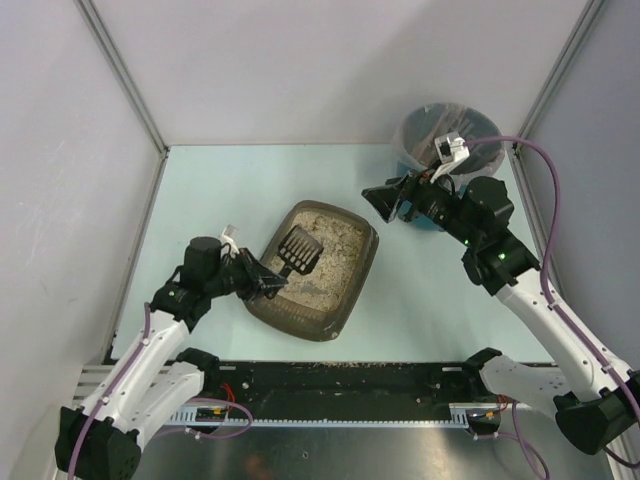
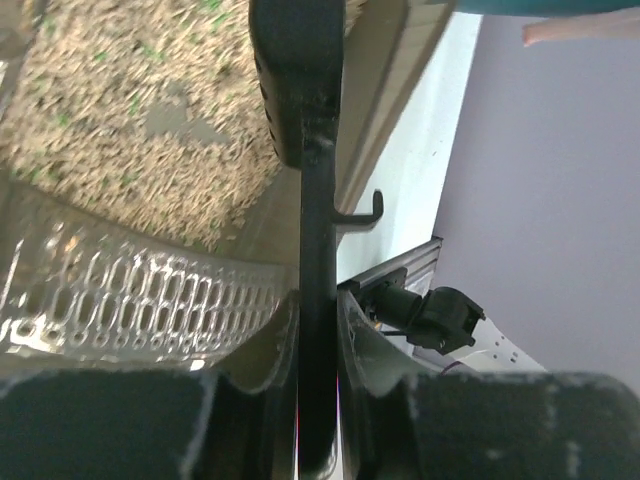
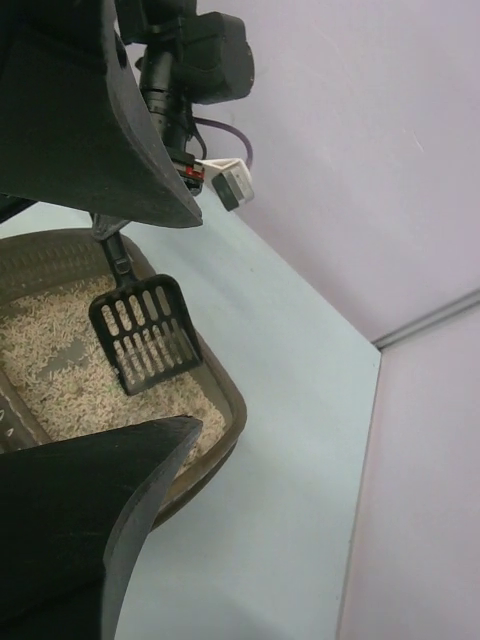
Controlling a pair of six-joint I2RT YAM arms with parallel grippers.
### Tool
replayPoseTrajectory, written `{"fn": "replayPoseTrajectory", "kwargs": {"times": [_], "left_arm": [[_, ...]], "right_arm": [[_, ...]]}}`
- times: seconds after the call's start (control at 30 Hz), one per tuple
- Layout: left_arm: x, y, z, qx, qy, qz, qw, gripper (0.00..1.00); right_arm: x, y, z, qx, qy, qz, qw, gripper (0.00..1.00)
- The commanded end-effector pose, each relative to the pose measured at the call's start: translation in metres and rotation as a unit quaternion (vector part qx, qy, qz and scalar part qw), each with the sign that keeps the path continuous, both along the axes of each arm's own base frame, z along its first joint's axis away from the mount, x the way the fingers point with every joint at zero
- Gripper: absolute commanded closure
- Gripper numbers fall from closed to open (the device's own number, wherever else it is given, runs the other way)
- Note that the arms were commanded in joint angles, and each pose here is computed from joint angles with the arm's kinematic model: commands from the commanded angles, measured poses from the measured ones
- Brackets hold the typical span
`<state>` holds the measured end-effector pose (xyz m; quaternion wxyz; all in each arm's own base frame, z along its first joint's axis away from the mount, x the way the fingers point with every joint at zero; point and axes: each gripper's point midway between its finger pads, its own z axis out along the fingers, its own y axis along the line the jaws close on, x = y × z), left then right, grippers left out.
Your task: Clean the litter box
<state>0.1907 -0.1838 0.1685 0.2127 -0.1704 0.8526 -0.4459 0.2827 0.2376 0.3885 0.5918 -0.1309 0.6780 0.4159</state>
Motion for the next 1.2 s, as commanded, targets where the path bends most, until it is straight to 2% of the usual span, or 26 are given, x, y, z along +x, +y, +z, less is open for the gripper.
{"fn": "replayPoseTrajectory", "kwargs": {"times": [0.0, 0.3, 0.47, 0.63, 0.77, 1.17], "left_arm": [[0.009, 0.014, -0.01, 0.017, 0.055, 0.083, 0.995, 1.0], [-0.001, 0.012, -0.032, 0.05, 0.149, 0.07, 0.985, 1.0], [-0.003, 0.006, -0.037, 0.052, 0.174, 0.068, 0.981, 1.0], [0.002, -0.001, -0.029, 0.05, 0.174, 0.065, 0.981, 1.0], [0.004, -0.003, -0.039, 0.058, 0.195, 0.059, 0.977, 1.0], [0.028, -0.007, -0.048, 0.078, 0.191, 0.053, 0.977, 1.0]], "right_arm": [[0.006, -0.02, -0.002, -0.009, 0.01, -0.057, 0.998, 0.2], [0.004, -0.057, -0.006, -0.024, 0.024, -0.144, 0.989, 0.2], [0.005, -0.074, -0.006, -0.034, 0.022, -0.186, 0.982, 0.2], [0.006, -0.085, -0.009, -0.042, 0.024, -0.213, 0.976, 0.2], [0.005, -0.09, -0.01, -0.045, 0.026, -0.222, 0.974, 0.2], [0.005, -0.099, -0.01, -0.048, 0.027, -0.243, 0.968, 0.2]]}}
